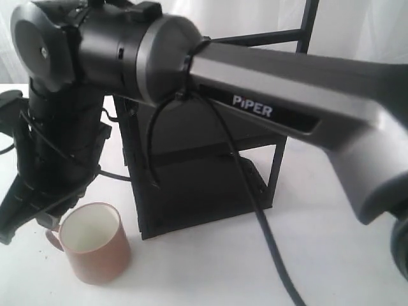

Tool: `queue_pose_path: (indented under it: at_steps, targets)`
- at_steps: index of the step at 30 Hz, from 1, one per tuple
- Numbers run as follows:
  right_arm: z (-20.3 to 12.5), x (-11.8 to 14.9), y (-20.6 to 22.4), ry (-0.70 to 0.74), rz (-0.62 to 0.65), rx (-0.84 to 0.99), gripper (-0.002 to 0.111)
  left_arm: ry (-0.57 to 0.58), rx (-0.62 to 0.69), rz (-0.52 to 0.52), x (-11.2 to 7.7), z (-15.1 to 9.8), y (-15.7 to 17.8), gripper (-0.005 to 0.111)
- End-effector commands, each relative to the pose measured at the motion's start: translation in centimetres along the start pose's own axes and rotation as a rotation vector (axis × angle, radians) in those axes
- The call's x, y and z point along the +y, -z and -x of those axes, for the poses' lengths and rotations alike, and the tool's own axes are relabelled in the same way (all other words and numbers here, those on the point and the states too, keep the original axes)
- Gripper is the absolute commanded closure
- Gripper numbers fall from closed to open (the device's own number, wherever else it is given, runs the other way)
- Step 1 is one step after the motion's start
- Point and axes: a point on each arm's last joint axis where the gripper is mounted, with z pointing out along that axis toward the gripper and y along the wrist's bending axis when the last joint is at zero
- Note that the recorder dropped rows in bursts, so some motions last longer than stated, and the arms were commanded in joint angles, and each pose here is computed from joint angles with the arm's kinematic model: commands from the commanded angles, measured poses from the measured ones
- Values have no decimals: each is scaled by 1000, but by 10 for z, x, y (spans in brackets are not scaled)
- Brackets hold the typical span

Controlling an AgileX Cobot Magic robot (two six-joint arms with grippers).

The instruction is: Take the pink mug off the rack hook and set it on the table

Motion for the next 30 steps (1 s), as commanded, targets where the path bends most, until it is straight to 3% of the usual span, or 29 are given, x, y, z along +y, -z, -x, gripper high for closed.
queue_pose_path:
  at_steps: [1,5,9,19,30]
  targets:
    - [0,8,33,-28,-5,-65,76,3,15,-12,-1,-2,0,107]
    - [-4,13,58,-23,-13,-108,88,3,15,-12,-1,-2,0,107]
    - [-23,19,72,-26,-11,-88,107,3,15,-12,-1,-2,0,107]
    - [-109,24,97,-61,-99,41,108,3,15,-12,-1,-2,0,107]
    - [-231,-27,122,-387,-302,150,108,3,15,-12,-1,-2,0,107]
